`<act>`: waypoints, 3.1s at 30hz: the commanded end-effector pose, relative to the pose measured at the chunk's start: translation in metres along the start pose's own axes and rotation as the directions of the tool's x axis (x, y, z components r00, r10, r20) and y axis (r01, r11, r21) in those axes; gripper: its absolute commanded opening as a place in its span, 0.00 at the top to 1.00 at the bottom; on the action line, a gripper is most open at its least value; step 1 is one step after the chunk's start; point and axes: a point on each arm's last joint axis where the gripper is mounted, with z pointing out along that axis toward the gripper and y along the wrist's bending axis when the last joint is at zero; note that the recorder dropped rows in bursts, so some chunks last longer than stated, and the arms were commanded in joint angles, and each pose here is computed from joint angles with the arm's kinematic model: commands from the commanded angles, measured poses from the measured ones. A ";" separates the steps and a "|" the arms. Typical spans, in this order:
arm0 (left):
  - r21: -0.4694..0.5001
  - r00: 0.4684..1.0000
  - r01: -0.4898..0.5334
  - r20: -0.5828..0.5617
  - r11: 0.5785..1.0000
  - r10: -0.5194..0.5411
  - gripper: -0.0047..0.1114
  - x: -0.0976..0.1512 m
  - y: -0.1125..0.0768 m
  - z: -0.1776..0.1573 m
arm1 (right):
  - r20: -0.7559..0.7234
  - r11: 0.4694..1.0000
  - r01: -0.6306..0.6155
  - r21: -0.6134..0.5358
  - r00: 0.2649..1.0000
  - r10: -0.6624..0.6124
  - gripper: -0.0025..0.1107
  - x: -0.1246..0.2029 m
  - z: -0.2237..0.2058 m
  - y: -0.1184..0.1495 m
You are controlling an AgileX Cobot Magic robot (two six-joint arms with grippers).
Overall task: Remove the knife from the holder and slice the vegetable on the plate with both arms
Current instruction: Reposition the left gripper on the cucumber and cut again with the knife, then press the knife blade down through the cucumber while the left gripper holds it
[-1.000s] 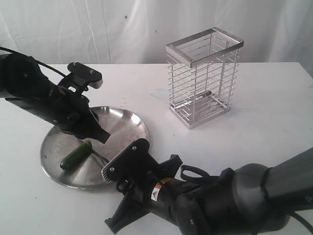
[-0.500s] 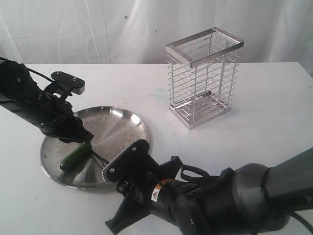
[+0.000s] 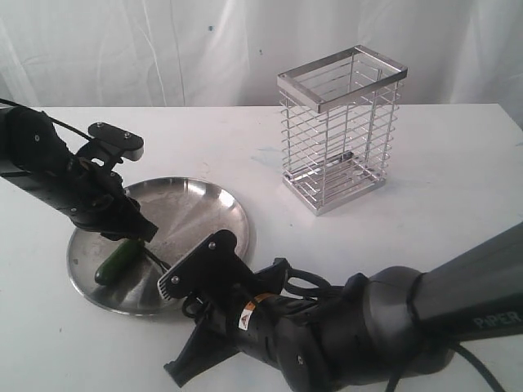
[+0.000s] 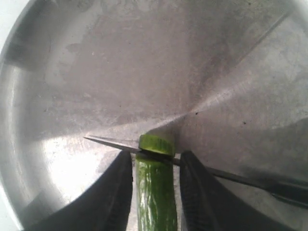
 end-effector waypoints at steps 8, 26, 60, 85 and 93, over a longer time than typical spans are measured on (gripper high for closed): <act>-0.011 1.000 -0.010 0.006 1.000 0.011 0.62 0.000 0.002 -0.001 | -0.014 1.000 0.012 -0.010 1.000 -0.012 0.98 0.001 0.001 0.001; -0.067 0.998 -0.029 0.045 0.997 0.032 0.62 -0.002 0.015 -0.002 | -0.017 1.000 0.012 -0.011 1.000 -0.012 0.98 0.001 0.001 0.001; -0.077 1.000 0.025 0.011 0.997 -0.025 0.62 0.007 0.027 0.020 | -0.013 1.000 0.019 -0.012 1.000 -0.019 0.98 0.001 0.001 0.001; -0.068 0.999 0.026 0.026 0.997 -0.024 0.62 0.002 0.024 -0.002 | -0.023 1.000 0.016 -0.017 1.000 -0.016 0.98 0.001 0.001 0.001; 0.015 0.999 -0.051 -0.011 0.999 0.051 0.62 -0.001 -0.013 0.000 | -0.020 1.000 0.016 -0.015 1.000 -0.016 0.98 0.001 0.001 0.001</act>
